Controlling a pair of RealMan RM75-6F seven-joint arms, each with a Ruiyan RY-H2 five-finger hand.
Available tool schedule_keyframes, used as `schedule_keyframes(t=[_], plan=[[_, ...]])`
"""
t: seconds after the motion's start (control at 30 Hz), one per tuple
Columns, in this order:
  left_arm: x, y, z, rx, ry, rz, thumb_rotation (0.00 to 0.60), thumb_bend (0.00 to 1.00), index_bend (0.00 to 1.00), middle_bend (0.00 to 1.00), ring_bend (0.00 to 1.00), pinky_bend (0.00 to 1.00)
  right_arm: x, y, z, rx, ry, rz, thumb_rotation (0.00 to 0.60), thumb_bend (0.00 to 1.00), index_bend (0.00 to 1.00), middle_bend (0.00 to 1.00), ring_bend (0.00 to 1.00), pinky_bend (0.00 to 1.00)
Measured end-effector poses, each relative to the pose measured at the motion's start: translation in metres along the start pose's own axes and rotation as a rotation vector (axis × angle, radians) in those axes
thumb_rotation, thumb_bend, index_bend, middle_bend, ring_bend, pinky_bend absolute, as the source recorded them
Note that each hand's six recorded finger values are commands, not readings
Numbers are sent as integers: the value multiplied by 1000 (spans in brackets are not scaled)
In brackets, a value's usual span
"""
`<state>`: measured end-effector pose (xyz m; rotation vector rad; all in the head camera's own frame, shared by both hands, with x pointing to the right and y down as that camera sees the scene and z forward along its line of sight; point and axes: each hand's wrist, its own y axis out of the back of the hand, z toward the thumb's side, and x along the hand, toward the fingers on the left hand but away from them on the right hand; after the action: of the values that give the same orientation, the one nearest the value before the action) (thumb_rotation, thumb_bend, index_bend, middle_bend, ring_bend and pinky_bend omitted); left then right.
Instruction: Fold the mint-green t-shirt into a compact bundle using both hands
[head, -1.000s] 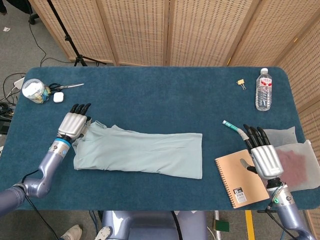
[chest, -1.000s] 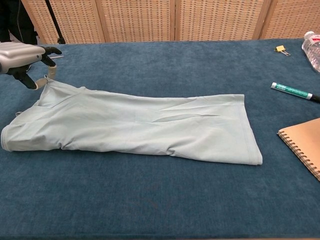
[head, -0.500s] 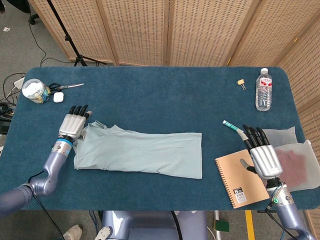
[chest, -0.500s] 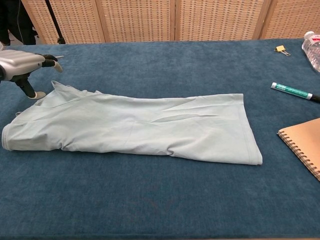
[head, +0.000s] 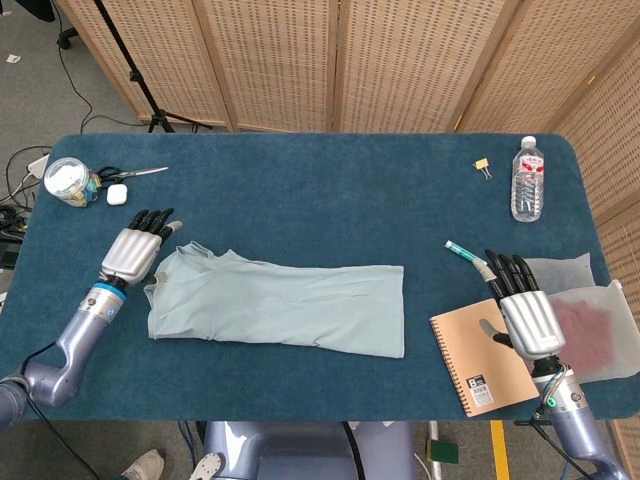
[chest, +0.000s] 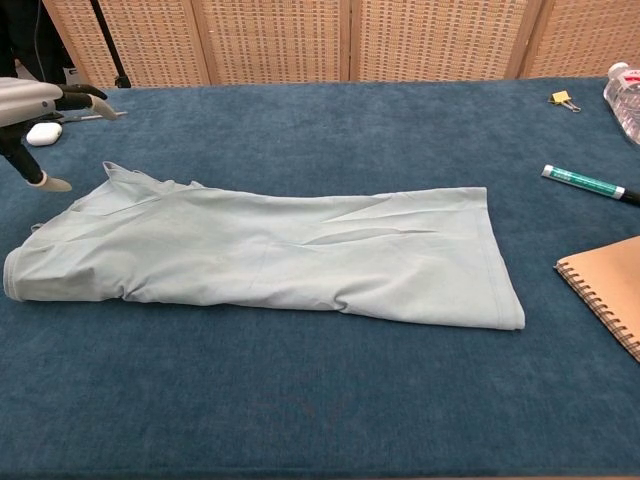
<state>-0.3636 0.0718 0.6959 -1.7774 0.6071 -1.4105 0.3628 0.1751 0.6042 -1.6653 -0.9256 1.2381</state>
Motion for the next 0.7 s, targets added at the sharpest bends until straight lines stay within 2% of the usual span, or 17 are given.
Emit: schedule_keyframes(t=[0.17,0.33,0.47,0.7], plan=[[-22,-7,-14,61,-102,-2,600,226,40,0,0,0,0,0,0,1,-4,-1,600,247,0,0,0,0],[-29,-21,-31,103,-135,-17,600,251,118,0,0,0,0,-1,1,3,-8,1,600,258,0,0,0,0],[-30,-36,-32,88,-158,-25,600,264,213,0,0,0,0,-2,1,5,-10,2,600,259,0,0,0,0],[-32,-57,-32,51,-179,-37,600,266,291,0,0,0,0,-4,-1,3,-20,8,600,260,0,0,0,0]])
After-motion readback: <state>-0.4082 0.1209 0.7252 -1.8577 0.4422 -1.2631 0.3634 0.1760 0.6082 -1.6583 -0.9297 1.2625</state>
